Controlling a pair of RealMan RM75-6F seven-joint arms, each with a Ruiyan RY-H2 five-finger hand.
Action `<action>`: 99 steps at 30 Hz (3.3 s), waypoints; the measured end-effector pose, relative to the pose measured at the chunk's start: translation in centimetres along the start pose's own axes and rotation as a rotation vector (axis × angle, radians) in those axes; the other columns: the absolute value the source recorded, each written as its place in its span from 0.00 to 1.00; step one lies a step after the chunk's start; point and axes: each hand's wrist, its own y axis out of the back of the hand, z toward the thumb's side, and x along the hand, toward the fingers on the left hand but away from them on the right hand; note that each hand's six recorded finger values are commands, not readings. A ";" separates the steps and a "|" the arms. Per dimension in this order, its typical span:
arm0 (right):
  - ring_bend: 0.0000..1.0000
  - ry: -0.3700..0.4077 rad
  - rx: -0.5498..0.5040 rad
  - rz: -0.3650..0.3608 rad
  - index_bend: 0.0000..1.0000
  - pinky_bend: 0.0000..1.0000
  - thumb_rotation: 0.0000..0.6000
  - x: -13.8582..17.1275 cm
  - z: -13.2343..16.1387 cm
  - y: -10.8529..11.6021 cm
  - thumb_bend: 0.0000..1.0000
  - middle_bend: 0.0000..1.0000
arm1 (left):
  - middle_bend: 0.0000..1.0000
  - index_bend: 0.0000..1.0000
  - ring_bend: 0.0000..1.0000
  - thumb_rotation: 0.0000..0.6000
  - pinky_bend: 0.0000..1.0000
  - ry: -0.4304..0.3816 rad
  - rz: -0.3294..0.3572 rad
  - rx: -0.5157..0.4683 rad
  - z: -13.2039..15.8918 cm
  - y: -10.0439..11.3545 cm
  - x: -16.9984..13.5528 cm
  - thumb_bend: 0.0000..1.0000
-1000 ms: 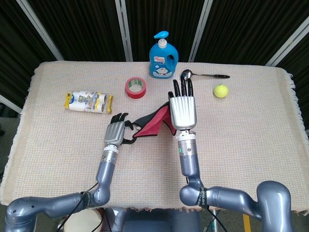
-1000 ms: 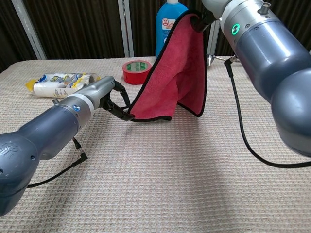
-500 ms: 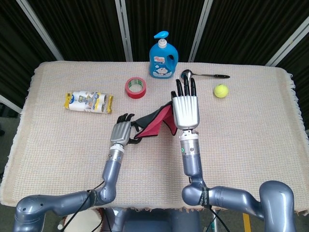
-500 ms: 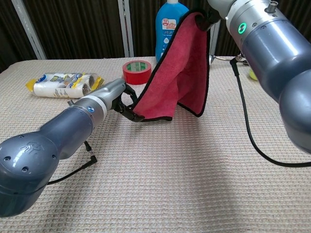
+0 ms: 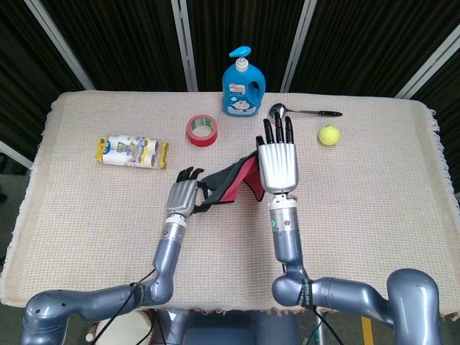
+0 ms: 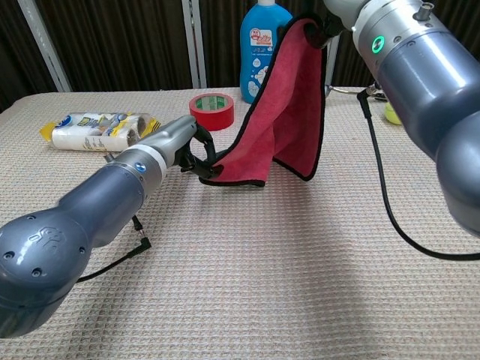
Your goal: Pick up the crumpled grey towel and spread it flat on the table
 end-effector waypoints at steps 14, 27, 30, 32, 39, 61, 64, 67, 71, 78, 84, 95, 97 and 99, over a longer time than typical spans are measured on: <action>0.08 -0.035 -0.009 0.011 0.61 0.11 1.00 0.2 -2.1 0.8 0.56 0.23 | 0.13 0.66 0.00 1.00 0.02 -0.034 0.090 0.055 -1.2 5.8 0.1 0.37; 0.08 -0.051 -0.063 0.043 0.61 0.11 1.00 0.5 -3.8 1.1 0.56 0.23 | 0.13 0.67 0.00 1.00 0.02 -0.110 0.227 0.147 1.8 14.4 0.7 0.37; 0.08 -0.056 -0.070 0.043 0.61 0.11 1.00 0.2 -4.0 1.3 0.56 0.23 | 0.13 0.67 0.00 1.00 0.02 -0.120 0.248 0.160 2.6 15.6 0.8 0.37; 0.08 -0.062 -0.075 0.043 0.61 0.11 1.00 0.0 -4.3 1.5 0.56 0.23 | 0.13 0.67 0.00 1.00 0.02 -0.124 0.257 0.165 2.9 16.2 1.0 0.37; 0.08 -0.081 -0.100 0.037 0.61 0.11 1.00 -1.2 -4.8 2.1 0.56 0.23 | 0.13 0.67 0.00 1.00 0.02 -0.132 0.271 0.165 4.4 17.7 1.4 0.37; 0.08 -0.122 -0.100 0.031 0.61 0.12 1.00 -7.8 -4.8 0.8 0.56 0.23 | 0.14 0.68 0.00 1.00 0.02 -0.132 0.329 0.209 9.5 19.3 6.0 0.37; 0.08 -0.128 -0.113 0.029 0.61 0.12 1.00 -8.5 -4.9 0.5 0.56 0.24 | 0.14 0.68 0.00 1.00 0.02 -0.134 0.335 0.209 10.2 19.1 6.7 0.37; 0.08 -0.129 -0.116 0.037 0.61 0.12 1.00 -8.4 -5.1 -0.1 0.56 0.24 | 0.14 0.69 0.00 1.00 0.02 -0.145 0.318 0.201 10.6 18.2 6.9 0.37; 0.08 -0.129 -0.100 0.059 0.61 0.12 1.00 -6.9 -5.9 -1.2 0.56 0.24 | 0.14 0.69 0.00 1.00 0.02 -0.154 0.284 0.210 10.0 16.4 6.3 0.37; 0.09 -0.121 -0.100 0.100 0.61 0.12 1.00 -2.7 -7.3 -2.2 0.56 0.24 | 0.14 0.69 0.00 1.00 0.02 -0.182 0.211 0.186 8.7 13.1 3.4 0.37; 0.09 -0.092 -0.096 0.136 0.61 0.12 1.00 1.9 -7.9 -2.2 0.56 0.24 | 0.14 0.69 0.00 1.00 0.02 -0.198 0.151 0.164 6.6 11.1 -0.3 0.37; 0.09 -0.059 -0.053 0.168 0.61 0.12 1.00 7.9 -9.2 -2.0 0.56 0.24 | 0.14 0.69 0.00 1.00 0.02 -0.211 0.101 0.200 1.3 9.9 -6.0 0.37; 0.09 -0.062 -0.052 0.172 0.61 0.12 1.00 8.5 -9.6 -1.9 0.56 0.24 | 0.14 0.69 0.00 1.00 0.02 -0.218 0.102 0.209 0.9 10.1 -6.6 0.37; 0.09 -0.063 -0.048 0.173 0.61 0.12 1.00 9.0 -10.0 -1.7 0.56 0.24 | 0.14 0.69 0.00 1.00 0.02 -0.228 0.105 0.209 0.9 10.3 -7.1 0.37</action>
